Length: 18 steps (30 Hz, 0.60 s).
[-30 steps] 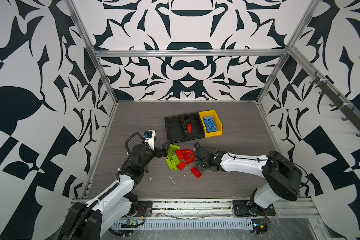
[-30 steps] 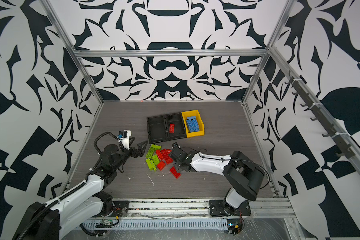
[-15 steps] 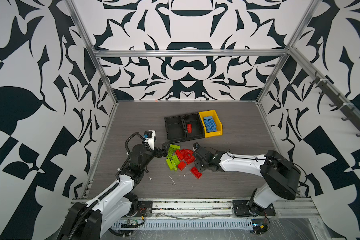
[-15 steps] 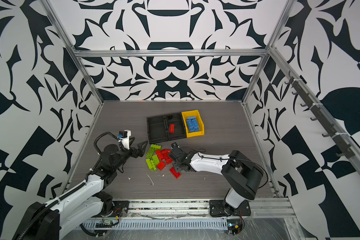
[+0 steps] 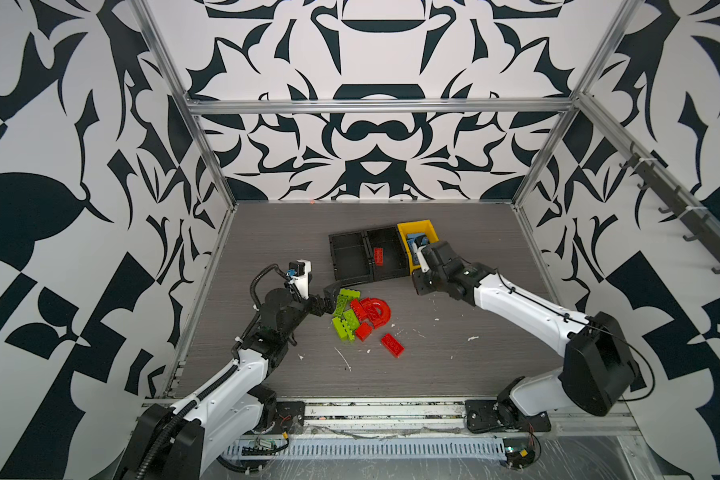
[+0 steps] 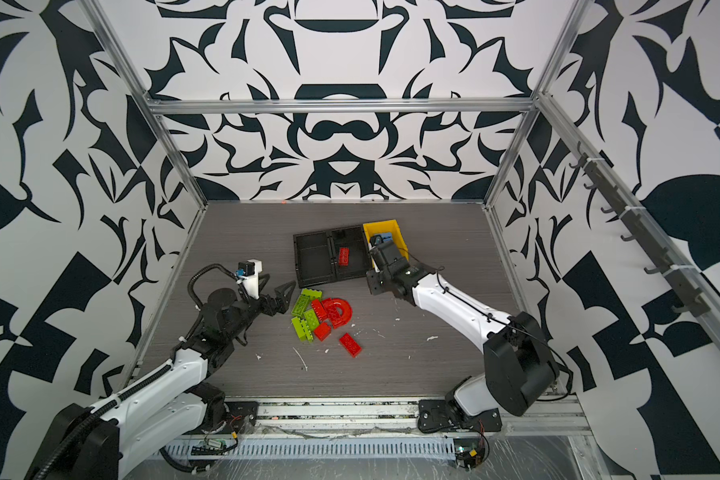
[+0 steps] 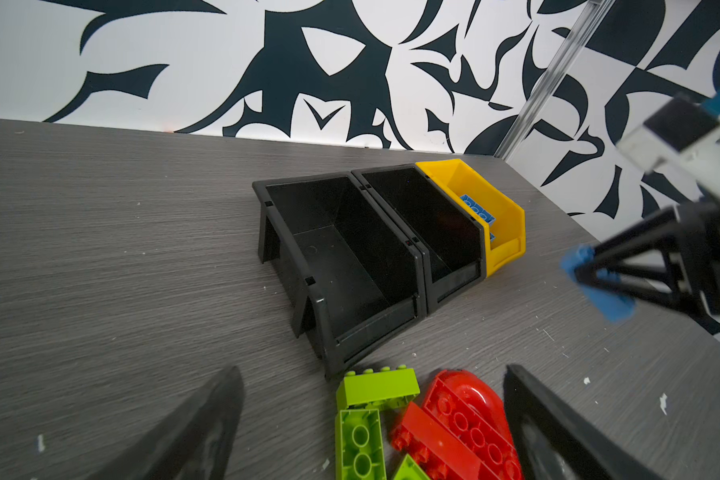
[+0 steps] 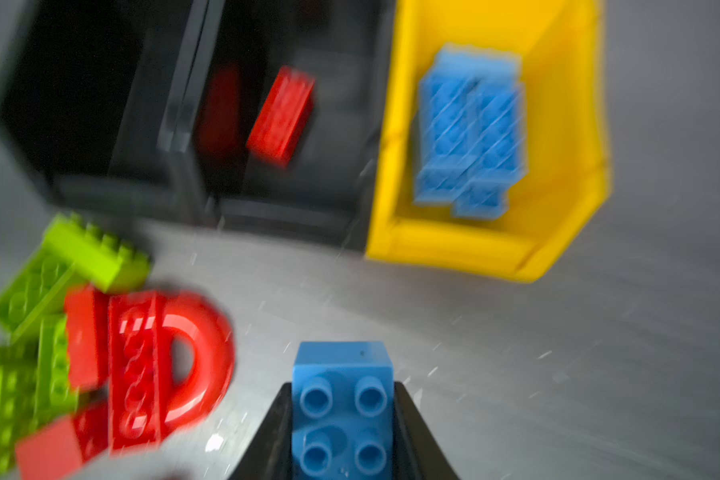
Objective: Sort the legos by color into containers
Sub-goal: 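Carry the blue brick with the right gripper and release it into the yellow bin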
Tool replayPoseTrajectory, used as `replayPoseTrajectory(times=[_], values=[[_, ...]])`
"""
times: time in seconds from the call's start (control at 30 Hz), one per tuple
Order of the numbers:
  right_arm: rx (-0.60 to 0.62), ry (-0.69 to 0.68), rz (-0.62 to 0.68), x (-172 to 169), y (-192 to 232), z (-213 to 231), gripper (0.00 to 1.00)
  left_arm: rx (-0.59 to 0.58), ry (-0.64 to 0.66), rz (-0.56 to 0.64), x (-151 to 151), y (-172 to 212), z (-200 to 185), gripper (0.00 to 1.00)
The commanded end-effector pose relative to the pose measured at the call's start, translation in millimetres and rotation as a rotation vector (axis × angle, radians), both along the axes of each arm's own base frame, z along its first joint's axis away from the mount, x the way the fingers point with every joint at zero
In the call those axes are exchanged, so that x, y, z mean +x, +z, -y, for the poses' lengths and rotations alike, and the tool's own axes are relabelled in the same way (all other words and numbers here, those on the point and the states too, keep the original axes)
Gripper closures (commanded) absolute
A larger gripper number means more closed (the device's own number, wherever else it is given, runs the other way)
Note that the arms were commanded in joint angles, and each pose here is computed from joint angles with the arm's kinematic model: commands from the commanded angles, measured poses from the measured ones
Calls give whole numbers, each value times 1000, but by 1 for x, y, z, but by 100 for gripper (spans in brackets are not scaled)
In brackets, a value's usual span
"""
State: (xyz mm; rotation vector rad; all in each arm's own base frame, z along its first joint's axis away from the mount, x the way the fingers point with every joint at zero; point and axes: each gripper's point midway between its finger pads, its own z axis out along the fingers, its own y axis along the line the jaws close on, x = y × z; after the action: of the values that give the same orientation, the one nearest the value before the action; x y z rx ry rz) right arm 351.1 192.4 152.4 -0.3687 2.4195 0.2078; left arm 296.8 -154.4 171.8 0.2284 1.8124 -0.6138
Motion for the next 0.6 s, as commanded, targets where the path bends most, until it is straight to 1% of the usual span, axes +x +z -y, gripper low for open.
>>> replayPoseTrajectory(times=[0.0, 0.13, 0.23, 0.33, 0.47, 0.57], values=[[-9, 38, 43, 28, 25, 6, 68, -7, -6, 5, 1, 5, 2, 0], [-32, -5, 69, 74, 33, 22, 68, -6, -3, 7, 2, 5, 2, 0], [-27, -9, 56, 104, 29, 22, 68, -7, -5, 7, 1, 5, 2, 0], [-46, -13, 44, 131, 23, 22, 68, -12, -7, 5, 1, 5, 2, 0], [-62, -24, 22, 163, 16, 23, 68, -17, -10, 6, 1, 6, 3, 0], [-74, -27, -3, 177, 10, 24, 68, -20, -12, 6, 0, 7, 3, 0]])
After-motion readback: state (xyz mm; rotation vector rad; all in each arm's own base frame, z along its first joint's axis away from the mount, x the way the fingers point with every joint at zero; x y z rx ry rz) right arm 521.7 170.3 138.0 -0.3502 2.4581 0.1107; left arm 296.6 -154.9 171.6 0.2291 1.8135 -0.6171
